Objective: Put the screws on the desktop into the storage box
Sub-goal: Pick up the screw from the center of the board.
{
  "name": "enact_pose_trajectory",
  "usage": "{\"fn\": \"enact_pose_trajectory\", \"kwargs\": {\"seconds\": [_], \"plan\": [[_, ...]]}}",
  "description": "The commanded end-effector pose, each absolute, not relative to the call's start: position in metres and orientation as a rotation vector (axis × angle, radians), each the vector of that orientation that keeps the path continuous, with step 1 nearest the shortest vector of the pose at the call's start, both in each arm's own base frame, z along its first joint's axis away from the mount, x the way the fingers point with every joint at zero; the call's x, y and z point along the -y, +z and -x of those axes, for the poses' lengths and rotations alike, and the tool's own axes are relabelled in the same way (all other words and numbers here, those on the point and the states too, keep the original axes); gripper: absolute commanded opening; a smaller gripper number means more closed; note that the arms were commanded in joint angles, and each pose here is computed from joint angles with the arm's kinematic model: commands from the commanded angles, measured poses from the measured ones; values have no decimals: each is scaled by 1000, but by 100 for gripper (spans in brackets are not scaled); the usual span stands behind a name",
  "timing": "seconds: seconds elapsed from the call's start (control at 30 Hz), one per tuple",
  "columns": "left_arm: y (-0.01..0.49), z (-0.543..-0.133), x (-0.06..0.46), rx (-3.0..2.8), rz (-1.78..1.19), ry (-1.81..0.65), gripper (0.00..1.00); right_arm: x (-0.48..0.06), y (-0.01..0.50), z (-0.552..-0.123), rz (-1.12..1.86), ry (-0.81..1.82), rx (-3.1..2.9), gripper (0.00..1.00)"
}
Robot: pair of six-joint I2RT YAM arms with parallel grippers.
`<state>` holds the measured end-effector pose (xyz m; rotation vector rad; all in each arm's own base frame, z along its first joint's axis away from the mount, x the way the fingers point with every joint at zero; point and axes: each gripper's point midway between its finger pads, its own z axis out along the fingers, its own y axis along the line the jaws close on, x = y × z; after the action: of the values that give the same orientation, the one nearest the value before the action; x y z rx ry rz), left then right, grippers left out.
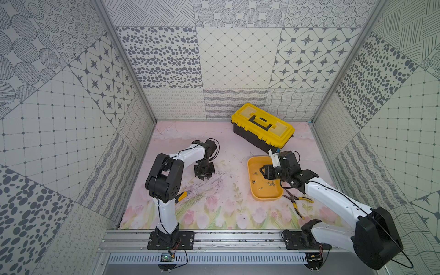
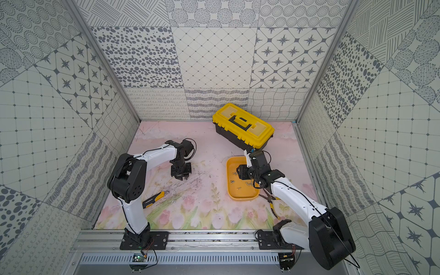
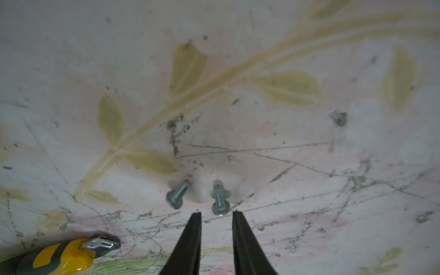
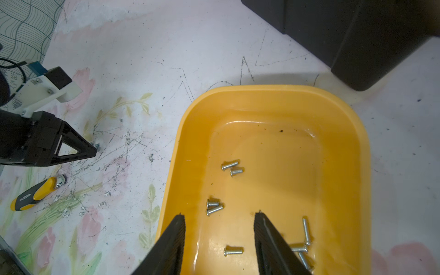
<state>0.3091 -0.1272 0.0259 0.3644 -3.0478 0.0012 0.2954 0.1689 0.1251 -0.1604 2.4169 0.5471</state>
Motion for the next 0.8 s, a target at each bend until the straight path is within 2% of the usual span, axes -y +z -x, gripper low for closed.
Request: {"fn": "enact_pose_trajectory", "kwargs": {"seconds": [0.0,0.33,0.63,0.77], "plan": [[22,-314,129,3040,-385,-14,27,-174,129,-298,177,573,-2395,50],[5,-306,128,3011,-384,-17,21,-178,129,-298,195,595,-2397,49],[6,-308,132,3023,-397,22,0,-180,130,-296,201,619,-2393,48],[20,-309,139,3054,-391,85,0,-181,129,-296,201,621,-2397,47]]}}
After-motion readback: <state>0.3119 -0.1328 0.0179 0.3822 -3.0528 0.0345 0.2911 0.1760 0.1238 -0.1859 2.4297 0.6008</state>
